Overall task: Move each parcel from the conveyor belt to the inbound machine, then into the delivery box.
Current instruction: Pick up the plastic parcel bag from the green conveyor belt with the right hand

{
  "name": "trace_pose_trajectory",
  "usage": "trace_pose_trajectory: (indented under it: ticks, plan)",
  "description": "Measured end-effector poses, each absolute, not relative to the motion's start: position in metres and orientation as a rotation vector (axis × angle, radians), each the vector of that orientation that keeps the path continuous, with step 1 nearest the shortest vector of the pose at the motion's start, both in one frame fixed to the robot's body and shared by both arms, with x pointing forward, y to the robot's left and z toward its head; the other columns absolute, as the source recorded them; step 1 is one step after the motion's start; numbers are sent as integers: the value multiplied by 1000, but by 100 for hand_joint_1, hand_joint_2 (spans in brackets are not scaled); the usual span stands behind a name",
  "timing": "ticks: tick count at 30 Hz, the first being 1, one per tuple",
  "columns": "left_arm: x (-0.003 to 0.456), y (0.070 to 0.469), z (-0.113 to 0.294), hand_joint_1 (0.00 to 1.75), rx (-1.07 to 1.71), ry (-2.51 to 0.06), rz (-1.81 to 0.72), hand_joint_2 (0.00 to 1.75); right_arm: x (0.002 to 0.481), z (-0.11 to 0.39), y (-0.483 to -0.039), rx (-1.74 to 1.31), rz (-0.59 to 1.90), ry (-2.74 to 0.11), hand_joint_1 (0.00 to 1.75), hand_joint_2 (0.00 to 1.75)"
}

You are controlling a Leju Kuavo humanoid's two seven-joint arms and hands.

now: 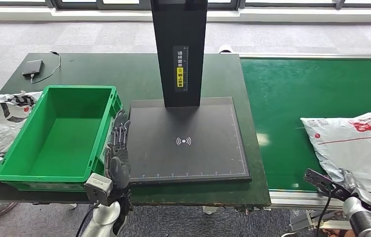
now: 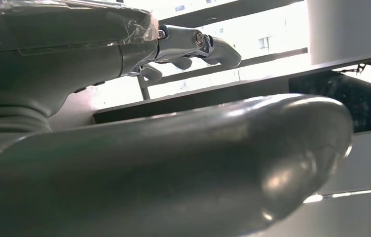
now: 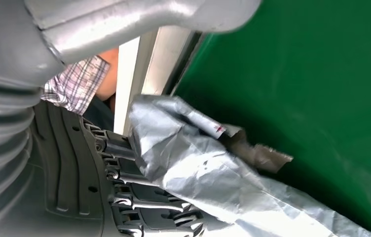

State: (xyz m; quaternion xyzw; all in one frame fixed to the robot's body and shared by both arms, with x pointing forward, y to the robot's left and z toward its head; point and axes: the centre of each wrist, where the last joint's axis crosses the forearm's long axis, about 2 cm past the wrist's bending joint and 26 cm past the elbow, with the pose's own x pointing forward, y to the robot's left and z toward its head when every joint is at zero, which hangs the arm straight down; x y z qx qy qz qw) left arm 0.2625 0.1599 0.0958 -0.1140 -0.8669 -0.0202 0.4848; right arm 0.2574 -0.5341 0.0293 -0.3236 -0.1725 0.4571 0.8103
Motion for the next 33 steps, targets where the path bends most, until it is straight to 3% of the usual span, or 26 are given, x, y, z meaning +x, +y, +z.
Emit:
trace_pose_trajectory:
  ticks: [8, 24, 28, 33]
  plan:
    - [268, 164, 91, 0, -256, -2092, -38, 0, 265, 34, -532, -741, 1000, -461, 175, 175]
    - [279, 167, 85, 0, -231, -2061, -33, 0, 289, 34, -474, -909, 845, -1121, 175, 175]
    - [278, 167, 84, 0, -223, -2056, -33, 0, 289, 38, -458, -940, 668, -1373, 175, 175]
    - [278, 164, 83, 0, -214, -2046, -21, 0, 282, 53, -436, -1011, 280, -1728, 175, 175]
